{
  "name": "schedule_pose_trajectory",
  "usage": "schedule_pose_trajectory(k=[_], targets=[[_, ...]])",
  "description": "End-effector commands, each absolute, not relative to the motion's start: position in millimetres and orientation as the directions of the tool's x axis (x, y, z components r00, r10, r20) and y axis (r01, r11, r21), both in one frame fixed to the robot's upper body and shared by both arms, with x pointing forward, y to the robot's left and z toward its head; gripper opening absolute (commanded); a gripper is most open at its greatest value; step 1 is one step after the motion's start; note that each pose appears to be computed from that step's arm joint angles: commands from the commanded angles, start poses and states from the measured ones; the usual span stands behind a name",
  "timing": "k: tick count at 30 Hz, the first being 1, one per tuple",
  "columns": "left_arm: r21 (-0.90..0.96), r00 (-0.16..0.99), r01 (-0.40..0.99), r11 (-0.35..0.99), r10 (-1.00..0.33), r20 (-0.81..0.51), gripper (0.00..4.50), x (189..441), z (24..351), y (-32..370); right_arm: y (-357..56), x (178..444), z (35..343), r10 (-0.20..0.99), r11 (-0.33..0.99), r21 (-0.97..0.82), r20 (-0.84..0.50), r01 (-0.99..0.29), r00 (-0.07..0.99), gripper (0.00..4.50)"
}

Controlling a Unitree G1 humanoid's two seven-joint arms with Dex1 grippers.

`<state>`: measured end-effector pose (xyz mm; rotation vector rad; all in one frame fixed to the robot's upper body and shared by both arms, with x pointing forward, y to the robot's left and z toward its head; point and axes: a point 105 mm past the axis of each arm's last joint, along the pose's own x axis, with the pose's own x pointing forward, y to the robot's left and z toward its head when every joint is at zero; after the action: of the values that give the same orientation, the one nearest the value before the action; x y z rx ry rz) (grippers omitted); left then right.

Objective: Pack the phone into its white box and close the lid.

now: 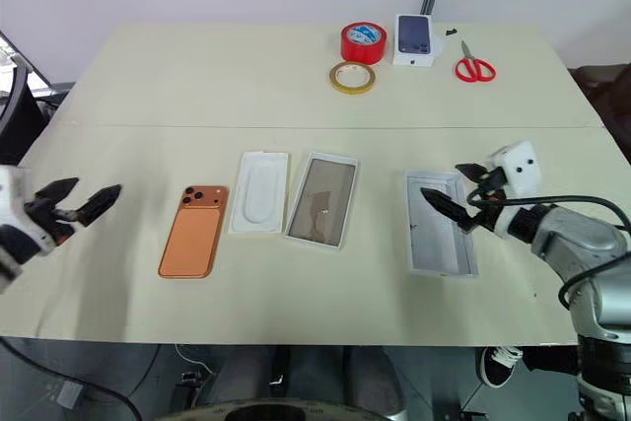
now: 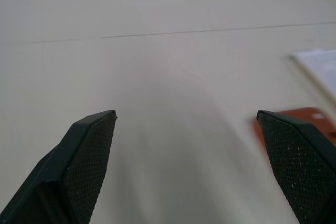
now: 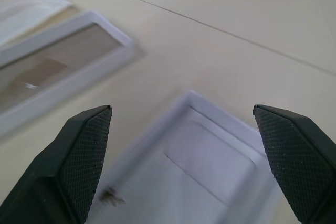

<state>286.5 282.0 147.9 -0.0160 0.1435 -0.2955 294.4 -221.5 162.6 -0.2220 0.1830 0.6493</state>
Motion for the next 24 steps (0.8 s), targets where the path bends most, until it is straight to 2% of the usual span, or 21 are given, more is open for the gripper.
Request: schedule_pose_trajectory(k=[1,8,12,16,24], targets=[[-0.067,0.944,0.309,0.949,-0.314,-0.103,4.49,302,160,255,-202,296,183,0.622,0.724,-0.236,-0.185,-0.649,0.761,4.5],[-0.231,0.922,0.304,0.924,-0.346,-0.171,4.49,333,160,200,-177,300,186,0.677,0.665,-0.271,-0.174,-0.696,0.715,4.5],[-0.27,0.856,0.301,0.915,-0.383,-0.346,4.49,336,144,170,-175,296,185,0.68,0.663,-0.267,-0.177,-0.699,0.712,4.5],[-0.363,0.82,0.286,0.887,-0.423,-0.386,4.49,339,142,154,-179,289,181,0.671,0.667,-0.262,-0.195,-0.698,0.715,4.5],[-0.405,0.736,0.282,0.87,-0.467,-0.491,4.49,342,129,132,-183,286,185,0.658,0.677,-0.272,-0.194,-0.685,0.727,4.5]])
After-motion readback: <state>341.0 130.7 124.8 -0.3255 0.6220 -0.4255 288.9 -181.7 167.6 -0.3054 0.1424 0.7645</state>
